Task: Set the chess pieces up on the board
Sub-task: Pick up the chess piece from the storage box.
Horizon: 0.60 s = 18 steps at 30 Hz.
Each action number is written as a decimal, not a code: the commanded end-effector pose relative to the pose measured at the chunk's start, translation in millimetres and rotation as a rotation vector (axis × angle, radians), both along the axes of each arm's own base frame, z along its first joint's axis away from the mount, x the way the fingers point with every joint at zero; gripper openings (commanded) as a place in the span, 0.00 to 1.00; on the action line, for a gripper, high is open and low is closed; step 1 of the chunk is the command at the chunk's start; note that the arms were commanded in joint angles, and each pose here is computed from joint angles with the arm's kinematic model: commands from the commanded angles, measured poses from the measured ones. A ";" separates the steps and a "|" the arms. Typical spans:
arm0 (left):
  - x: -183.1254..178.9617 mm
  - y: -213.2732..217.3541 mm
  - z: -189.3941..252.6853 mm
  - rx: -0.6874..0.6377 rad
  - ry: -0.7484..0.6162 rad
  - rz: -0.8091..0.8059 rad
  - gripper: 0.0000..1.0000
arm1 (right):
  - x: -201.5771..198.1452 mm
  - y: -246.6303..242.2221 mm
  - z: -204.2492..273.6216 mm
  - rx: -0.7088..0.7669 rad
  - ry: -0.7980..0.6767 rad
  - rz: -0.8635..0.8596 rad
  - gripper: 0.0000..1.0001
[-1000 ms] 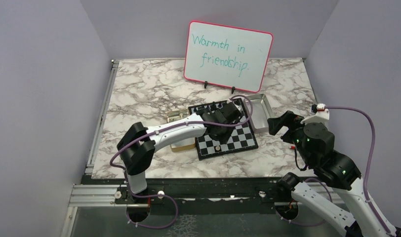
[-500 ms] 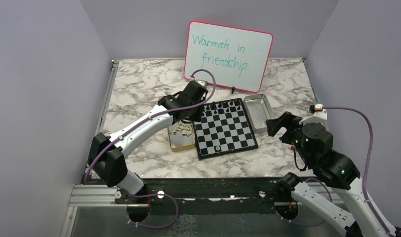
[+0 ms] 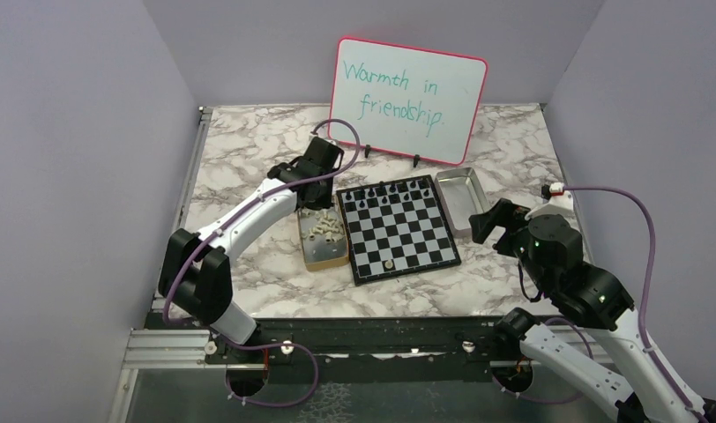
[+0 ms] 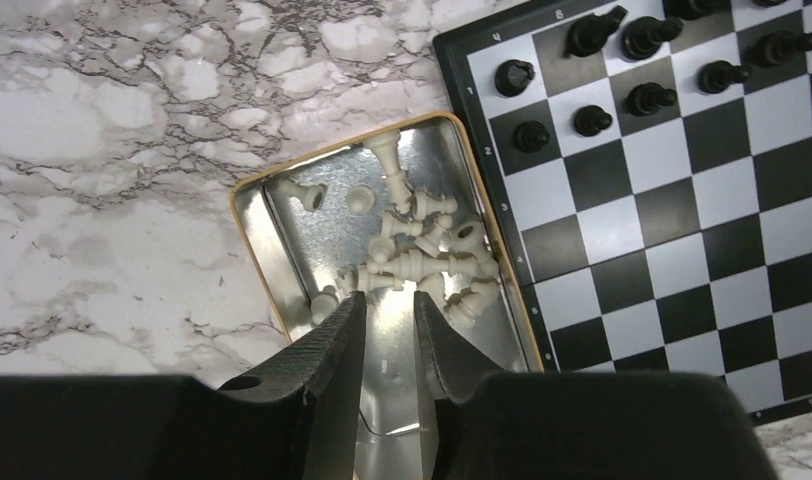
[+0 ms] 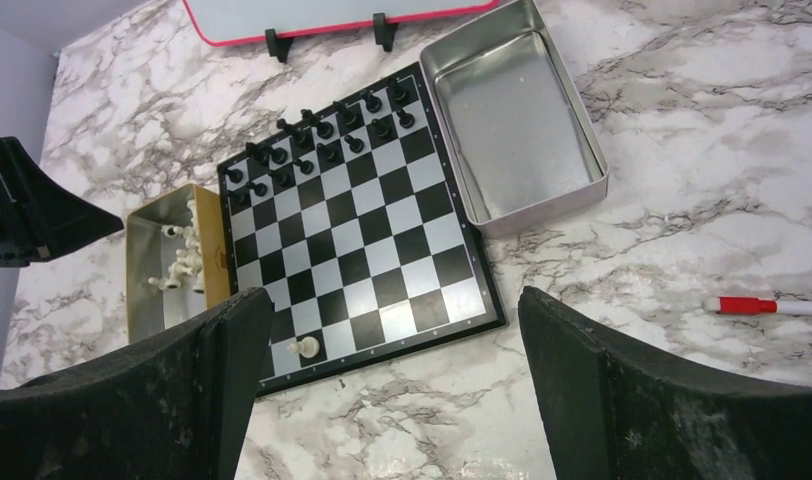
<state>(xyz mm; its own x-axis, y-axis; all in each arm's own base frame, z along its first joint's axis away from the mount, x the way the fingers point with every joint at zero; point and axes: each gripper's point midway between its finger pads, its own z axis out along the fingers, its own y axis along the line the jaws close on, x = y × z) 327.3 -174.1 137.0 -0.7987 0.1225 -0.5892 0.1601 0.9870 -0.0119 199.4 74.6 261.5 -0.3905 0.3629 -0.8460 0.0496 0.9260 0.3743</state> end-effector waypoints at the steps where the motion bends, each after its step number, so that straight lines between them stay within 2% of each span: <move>1: 21.0 14.0 -9.4 0.023 -0.029 0.038 0.24 | 2.2 0.4 6.8 -0.005 -0.024 0.003 0.98; 18: 35.8 23.8 -69.8 0.047 0.074 0.042 0.23 | 4.2 0.2 11.0 -0.009 -0.033 -0.002 0.98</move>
